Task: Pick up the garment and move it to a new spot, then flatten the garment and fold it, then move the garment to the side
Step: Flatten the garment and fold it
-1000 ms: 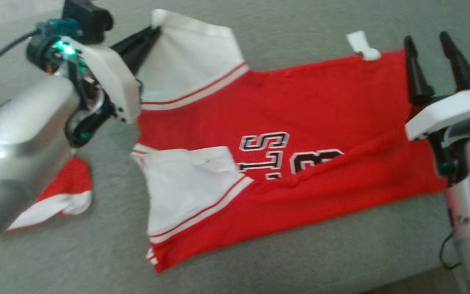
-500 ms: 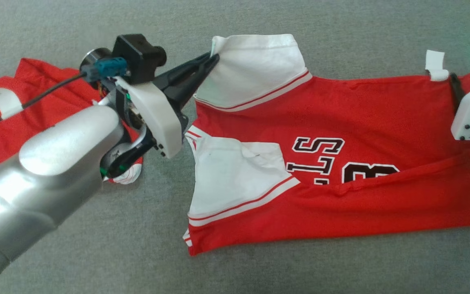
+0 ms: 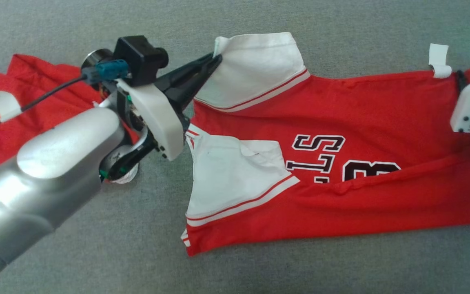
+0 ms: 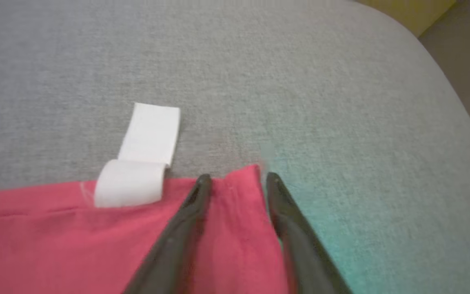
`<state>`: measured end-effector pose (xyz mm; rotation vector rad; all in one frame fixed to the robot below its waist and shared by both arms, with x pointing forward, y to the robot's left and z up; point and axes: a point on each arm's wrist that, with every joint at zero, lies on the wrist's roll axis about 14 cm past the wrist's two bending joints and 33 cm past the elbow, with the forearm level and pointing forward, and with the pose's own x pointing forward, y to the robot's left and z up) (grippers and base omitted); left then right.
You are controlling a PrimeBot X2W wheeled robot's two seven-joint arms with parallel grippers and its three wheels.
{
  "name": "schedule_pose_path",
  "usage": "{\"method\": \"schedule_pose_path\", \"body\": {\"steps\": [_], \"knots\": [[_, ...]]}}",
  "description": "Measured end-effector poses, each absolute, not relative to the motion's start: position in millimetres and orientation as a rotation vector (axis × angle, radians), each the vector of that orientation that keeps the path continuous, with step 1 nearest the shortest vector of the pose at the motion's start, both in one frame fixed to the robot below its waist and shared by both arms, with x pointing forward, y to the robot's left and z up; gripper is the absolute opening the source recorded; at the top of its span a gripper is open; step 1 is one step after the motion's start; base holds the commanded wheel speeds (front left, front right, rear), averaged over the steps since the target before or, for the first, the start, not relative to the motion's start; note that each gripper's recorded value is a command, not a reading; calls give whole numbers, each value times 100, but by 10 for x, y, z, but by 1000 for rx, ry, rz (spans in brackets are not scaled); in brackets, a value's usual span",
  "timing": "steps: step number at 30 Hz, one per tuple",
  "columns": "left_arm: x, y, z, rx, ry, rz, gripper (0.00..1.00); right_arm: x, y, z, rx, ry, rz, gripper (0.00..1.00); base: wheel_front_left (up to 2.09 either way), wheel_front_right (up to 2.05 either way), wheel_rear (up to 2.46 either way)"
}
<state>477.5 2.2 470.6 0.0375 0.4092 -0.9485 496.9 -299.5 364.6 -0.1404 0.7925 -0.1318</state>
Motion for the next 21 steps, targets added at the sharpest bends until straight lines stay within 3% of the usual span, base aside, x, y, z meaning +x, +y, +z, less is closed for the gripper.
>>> {"method": "schedule_pose_path", "body": {"steps": [8, 21], "knots": [[5013, 173, 4755, 49, 378, -843, 0, 5122, -2889, 3949, -123, 610, -95, 0, 0, 0, 0], [5644, 179, 5010, 151, 177, -760, 0, 5600, -2779, 4645, -29, 301, -43, 0, 0, 0, 0]]}}
